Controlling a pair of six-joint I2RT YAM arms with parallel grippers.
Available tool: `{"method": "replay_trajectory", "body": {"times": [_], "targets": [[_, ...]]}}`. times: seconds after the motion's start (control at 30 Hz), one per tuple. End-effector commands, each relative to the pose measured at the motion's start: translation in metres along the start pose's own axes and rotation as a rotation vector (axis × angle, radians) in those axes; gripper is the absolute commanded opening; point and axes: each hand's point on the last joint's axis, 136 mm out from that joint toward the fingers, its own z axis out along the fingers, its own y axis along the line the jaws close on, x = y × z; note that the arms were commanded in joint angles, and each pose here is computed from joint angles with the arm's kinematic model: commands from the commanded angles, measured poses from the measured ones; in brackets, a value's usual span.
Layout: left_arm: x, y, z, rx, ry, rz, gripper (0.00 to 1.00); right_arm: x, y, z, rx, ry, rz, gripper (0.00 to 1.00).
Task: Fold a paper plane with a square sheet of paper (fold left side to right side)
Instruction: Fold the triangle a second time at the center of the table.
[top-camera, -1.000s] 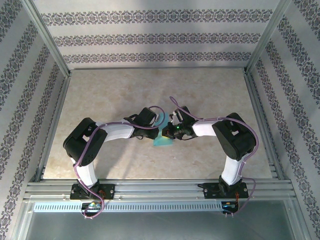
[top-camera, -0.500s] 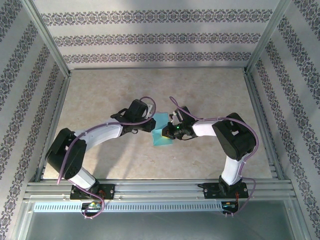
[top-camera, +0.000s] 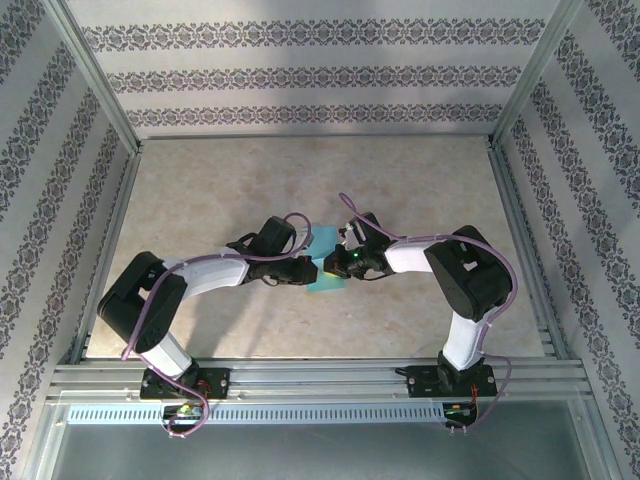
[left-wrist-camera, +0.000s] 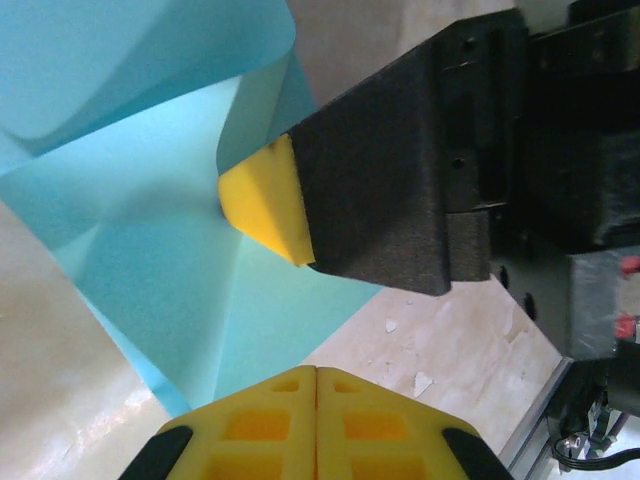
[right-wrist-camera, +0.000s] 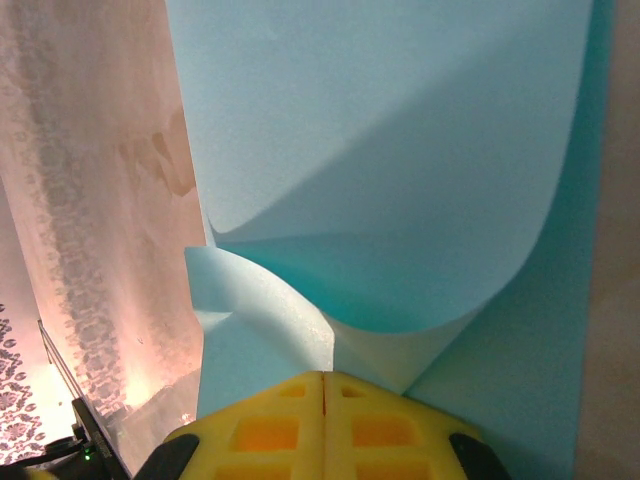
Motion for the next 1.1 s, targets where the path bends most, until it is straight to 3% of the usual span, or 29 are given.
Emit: {"method": "replay_trajectory", "body": {"times": [0.0, 1.07], "targets": [[-0.003, -0.011, 0.009, 0.063, 0.000, -0.001, 0.08, 0.018, -0.031, 0.005, 0.100, 0.042, 0.039, 0.00], [0.030, 0.039, 0.033, -0.067, 0.078, -0.053, 0.08, 0.017, -0.026, 0.006, 0.081, 0.047, 0.030, 0.00]]}}
